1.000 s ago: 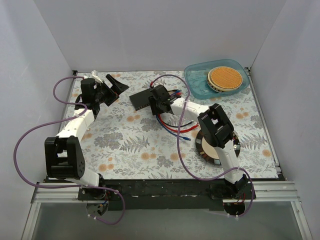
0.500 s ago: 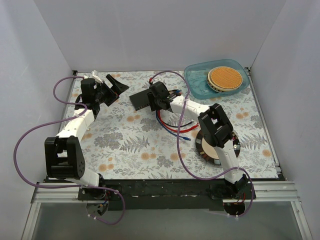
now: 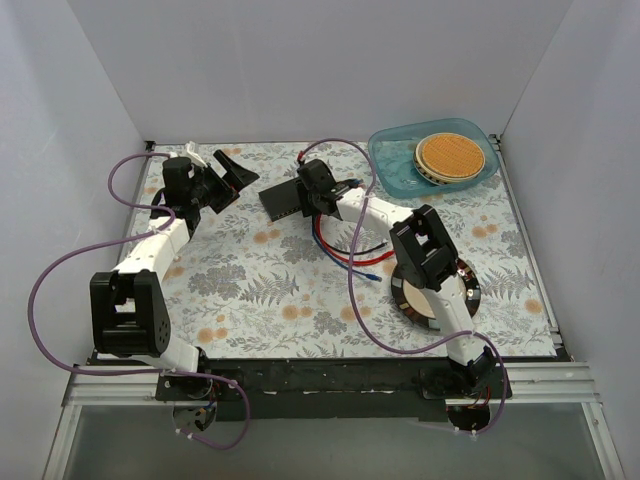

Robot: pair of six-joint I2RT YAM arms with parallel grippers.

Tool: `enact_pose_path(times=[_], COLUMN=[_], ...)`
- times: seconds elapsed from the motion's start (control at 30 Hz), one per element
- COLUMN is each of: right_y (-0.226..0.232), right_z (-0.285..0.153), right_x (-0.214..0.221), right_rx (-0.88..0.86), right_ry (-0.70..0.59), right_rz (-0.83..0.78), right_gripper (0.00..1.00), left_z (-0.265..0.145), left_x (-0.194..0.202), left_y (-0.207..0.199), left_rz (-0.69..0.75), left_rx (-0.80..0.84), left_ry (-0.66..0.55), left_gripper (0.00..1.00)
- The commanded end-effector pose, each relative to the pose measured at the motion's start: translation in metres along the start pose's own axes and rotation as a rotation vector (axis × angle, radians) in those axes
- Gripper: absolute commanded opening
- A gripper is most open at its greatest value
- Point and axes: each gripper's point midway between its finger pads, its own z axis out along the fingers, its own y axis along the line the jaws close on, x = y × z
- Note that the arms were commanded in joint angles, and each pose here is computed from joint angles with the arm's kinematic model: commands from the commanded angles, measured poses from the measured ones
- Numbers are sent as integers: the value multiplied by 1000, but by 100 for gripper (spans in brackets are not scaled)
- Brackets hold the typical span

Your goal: Insert the plug into the switch port

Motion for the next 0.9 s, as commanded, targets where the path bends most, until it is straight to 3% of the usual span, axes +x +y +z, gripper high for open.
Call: enact_pose_path(times=[0.0, 0.2, 0.43, 0.53, 0.7, 0.87], right_y=[-8, -7, 7, 4, 3, 11], right_z=[2, 2, 10, 7, -17, -75], right_x=[-13, -9, -4, -7, -37, -93], right_rx=[18, -3, -100, -136, -194, -268], right_ry=[-27, -19, 10, 14, -62, -209], right_rz=[33, 39, 40, 59, 48, -14], right_gripper=[48, 47, 18, 12, 2, 1], left_z=[-4, -3, -6, -11, -28, -33], left_x=[-11, -11, -8, -5, -14, -11], left_y=[-13, -13, -11, -16, -37, -49], left_rz=[36, 38, 41, 60, 113, 121], left_rx=[31, 32, 23, 47, 132, 197], left_ry=[-20, -19, -3, -3, -86, -86], left_gripper=[98, 98, 98, 98, 98, 98])
